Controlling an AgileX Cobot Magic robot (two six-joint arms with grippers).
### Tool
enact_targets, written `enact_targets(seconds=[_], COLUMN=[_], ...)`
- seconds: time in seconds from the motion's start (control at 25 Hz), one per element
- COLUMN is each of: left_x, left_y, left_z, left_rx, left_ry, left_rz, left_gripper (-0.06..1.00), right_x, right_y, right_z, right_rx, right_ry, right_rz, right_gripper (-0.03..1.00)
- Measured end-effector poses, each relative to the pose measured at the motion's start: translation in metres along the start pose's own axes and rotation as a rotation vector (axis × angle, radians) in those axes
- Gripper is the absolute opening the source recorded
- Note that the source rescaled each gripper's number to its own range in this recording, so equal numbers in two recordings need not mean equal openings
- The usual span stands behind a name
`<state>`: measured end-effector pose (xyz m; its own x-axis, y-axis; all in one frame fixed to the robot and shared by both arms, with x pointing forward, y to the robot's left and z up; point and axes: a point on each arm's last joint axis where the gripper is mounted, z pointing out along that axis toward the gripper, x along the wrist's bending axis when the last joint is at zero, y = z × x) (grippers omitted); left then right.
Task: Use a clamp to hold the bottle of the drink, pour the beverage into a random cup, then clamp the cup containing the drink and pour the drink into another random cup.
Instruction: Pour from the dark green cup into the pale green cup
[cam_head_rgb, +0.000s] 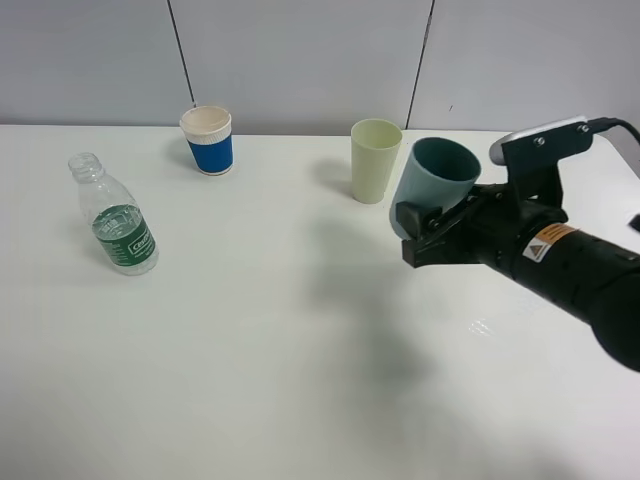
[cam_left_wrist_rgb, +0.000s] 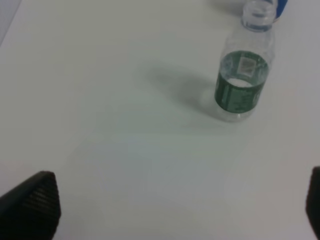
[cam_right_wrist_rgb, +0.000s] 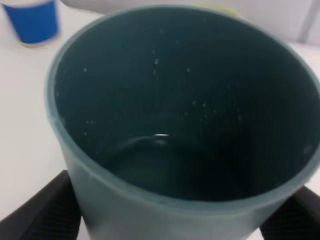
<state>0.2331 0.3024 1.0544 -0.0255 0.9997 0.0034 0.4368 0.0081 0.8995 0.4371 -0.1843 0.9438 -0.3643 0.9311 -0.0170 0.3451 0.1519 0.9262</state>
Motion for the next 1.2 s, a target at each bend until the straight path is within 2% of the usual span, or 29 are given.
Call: enact_targets(seconds=[0.28,0.48,0.68,0.76,0.92,1.2], left_x=[0.000,0.000,0.000,0.000,0.000,0.000], left_y=[0.000,0.000,0.000,0.000,0.000,0.000], left_z=[0.000,0.000,0.000,0.000,0.000,0.000], left_rx=[0.000,0.000,0.000,0.000,0.000,0.000], left_ry=[-0.001,-0.001,-0.001,-0.001,-0.001,-0.001], left_rz=[0.000,0.000,0.000,0.000,0.000,0.000], left_gripper=[1.00,1.00,1.00,1.00,1.00,1.00], right_x=[-0.041,-0.073,-0.088,-0.095,-0.100,-0.080], right_y=[0.028,0.044,0.065,0.070,0.081,0.093], right_z=[0.006,0.010,0.019,0.026,0.044,0.081], right_rx=[0.156,0.222,0.250,0.290,0.341,0.341], right_ry=[-0.032,-0.103,-0.156,-0.206,-0.285,-0.240], right_rz=[0.037,0.120,0.064,0.037,-0.034,-0.180], right_gripper=[0.02,0.02,0.02,0.02,0.02,0.02])
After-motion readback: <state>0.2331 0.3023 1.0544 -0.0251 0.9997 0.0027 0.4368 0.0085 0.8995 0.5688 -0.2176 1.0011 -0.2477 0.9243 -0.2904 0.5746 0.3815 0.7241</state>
